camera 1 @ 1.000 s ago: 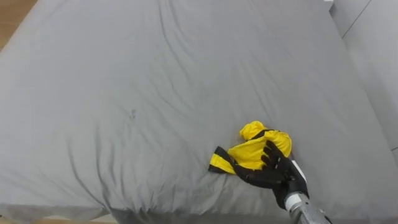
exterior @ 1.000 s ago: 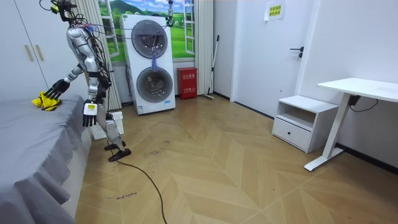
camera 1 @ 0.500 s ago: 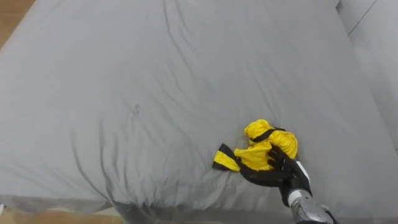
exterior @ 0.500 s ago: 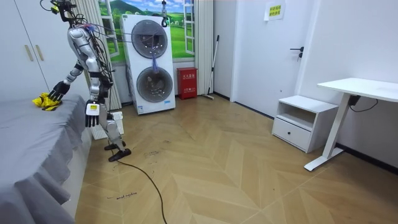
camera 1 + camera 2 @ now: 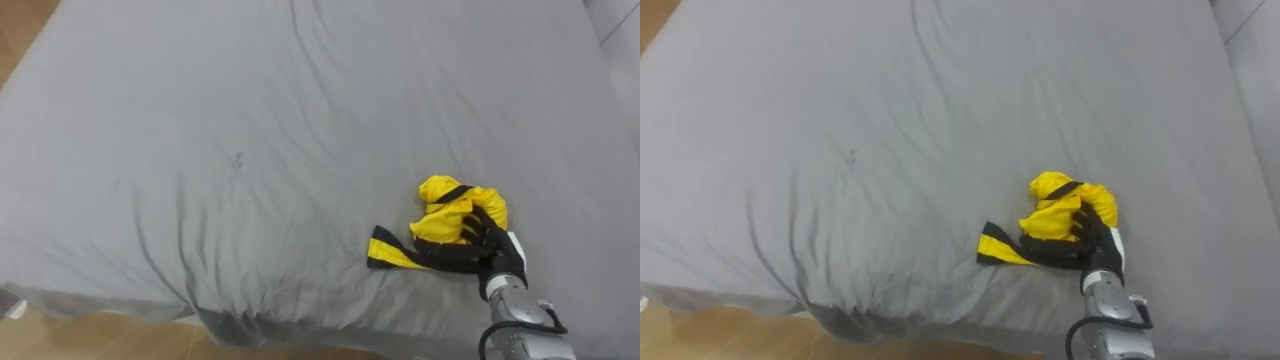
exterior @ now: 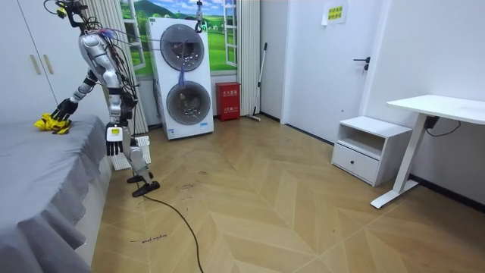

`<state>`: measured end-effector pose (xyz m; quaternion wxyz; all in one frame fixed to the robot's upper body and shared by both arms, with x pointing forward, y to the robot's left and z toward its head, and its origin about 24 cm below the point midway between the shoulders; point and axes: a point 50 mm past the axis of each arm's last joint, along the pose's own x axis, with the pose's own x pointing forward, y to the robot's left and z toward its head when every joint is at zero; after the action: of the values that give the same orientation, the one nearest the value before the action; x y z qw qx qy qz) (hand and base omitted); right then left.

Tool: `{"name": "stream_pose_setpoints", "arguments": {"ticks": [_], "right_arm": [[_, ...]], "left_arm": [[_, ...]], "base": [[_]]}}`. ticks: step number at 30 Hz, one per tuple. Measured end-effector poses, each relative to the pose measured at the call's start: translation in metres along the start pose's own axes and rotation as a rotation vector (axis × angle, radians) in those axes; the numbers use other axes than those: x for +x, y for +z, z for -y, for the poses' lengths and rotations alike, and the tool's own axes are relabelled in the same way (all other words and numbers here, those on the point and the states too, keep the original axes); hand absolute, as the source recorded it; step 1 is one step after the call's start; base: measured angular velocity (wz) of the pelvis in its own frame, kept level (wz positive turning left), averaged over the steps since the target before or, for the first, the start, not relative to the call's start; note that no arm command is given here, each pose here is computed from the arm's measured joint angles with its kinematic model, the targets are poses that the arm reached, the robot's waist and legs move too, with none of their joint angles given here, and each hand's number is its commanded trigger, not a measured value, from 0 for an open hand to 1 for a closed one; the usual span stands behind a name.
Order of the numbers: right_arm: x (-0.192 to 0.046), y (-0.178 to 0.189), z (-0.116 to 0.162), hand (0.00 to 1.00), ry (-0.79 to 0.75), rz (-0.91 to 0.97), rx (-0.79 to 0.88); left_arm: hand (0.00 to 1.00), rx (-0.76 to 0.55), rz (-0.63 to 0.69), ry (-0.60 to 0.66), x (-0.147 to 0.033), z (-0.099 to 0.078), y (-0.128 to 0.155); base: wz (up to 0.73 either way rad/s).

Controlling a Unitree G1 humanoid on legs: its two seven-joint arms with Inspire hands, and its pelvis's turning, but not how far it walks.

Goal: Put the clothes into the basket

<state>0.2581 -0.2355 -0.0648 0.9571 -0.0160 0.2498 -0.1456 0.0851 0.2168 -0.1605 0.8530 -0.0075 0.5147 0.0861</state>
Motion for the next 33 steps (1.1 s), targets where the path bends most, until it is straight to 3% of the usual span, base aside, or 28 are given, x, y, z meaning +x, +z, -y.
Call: {"name": "stream_pose_setpoints", "arguments": {"ticks": [33], "right_arm": [[0.0038,0.0029,0.0062,0.0,-0.07,0.002,-0.136]], "left_arm": [[0.0,-0.015,0.01,-0.01,0.0014,-0.0003,0.005]], "base": [[0.0]]}}
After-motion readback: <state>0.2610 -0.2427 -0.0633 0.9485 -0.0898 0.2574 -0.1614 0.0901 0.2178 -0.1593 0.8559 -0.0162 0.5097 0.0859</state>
